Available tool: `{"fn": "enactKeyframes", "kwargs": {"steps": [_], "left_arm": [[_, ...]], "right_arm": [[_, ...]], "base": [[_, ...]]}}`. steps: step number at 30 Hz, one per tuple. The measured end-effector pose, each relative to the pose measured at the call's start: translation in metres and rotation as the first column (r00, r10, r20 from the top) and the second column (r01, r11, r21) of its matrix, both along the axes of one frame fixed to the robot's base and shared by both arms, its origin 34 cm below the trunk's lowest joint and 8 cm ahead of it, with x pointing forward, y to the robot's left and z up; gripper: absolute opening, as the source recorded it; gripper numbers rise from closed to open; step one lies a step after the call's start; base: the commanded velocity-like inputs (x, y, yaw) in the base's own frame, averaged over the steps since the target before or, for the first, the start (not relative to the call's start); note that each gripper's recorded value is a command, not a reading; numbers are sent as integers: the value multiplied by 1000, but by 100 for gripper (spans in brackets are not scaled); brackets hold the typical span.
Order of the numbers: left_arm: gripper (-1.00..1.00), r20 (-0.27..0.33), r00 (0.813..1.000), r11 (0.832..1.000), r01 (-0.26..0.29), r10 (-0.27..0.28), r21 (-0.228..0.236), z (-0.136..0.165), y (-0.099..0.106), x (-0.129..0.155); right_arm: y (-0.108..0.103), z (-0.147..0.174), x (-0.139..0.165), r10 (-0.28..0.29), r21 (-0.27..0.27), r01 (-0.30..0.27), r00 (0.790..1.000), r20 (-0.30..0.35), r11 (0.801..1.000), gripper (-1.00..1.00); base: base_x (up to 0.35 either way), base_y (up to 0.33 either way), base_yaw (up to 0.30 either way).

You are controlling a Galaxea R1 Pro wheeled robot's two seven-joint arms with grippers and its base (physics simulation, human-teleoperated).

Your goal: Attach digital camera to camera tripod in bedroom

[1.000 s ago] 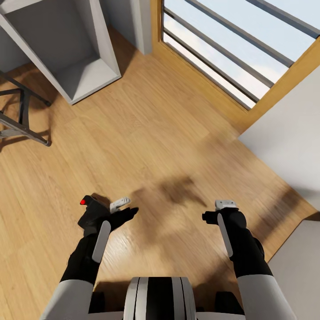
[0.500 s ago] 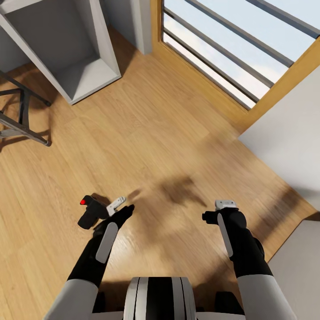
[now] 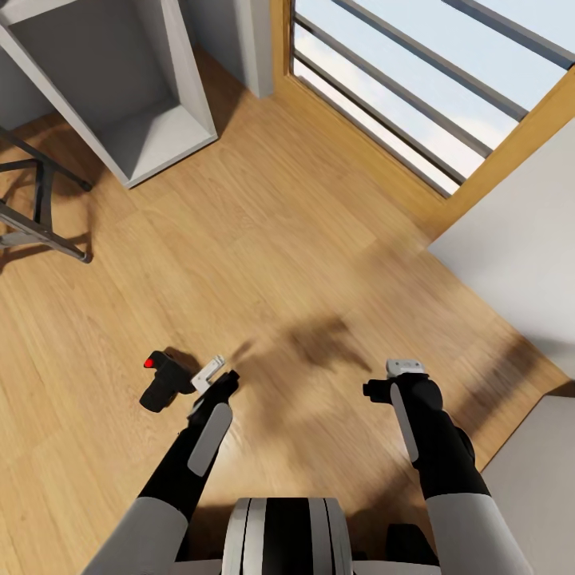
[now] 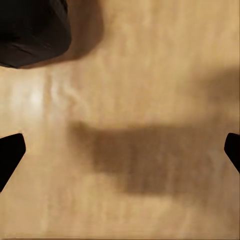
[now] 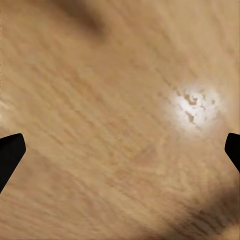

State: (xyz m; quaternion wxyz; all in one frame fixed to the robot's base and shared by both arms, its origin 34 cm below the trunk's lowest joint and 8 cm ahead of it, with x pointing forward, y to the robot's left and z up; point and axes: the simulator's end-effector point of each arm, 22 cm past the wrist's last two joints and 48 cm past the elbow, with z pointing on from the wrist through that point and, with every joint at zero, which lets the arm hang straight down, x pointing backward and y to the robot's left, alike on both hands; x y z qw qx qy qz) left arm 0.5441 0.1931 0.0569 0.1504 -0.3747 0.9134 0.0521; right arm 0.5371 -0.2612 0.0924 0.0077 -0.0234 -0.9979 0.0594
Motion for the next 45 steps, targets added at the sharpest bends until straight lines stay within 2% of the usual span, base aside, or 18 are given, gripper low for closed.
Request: {"fn": "enactKeyframes", "kwargs": {"steps": [2, 6, 10, 11, 14, 20, 36, 42, 45], "left_arm": [[100, -13, 1000, 1000, -9, 9, 16, -6, 2, -7], [100, 2, 1000, 999, -30, 30, 44, -7, 8, -6], [100, -5, 1000, 998, -29, 29, 54, -11, 10, -6], [100, -14, 1000, 997, -27, 28, 72, -16, 13, -9], [100, 9, 999, 994, -44, 43, 99, -15, 19, -7], [100, 45, 997, 990, -67, 62, 124, -13, 25, 0], [100, 41, 997, 989, -64, 59, 134, -17, 26, 5], [100, 35, 998, 988, -51, 47, 145, -21, 26, 14], [100, 51, 998, 987, -49, 41, 154, -20, 26, 20]], "right_arm": [[0, 0, 0, 0, 0, 0, 1000, 0, 1000, 100], [0, 0, 0, 0, 0, 0, 1000, 0, 1000, 100], [0, 0, 0, 0, 0, 0, 1000, 0, 1000, 100], [0, 0, 0, 0, 0, 0, 1000, 0, 1000, 100], [0, 0, 0, 0, 0, 0, 1000, 0, 1000, 100], [0, 0, 0, 0, 0, 0, 1000, 0, 1000, 100], [-1, 0, 0, 0, -2, 0, 1000, -2, 1000, 100], [-1, 0, 0, 0, -2, 0, 1000, -2, 1000, 100], [-1, 0, 0, 0, -2, -1, 1000, -2, 1000, 100]], "base": [[0, 0, 0], [0, 0, 0], [0, 0, 0], [0, 0, 0], [0, 0, 0], [0, 0, 0], [0, 0, 0], [0, 0, 0], [0, 0, 0]]}}
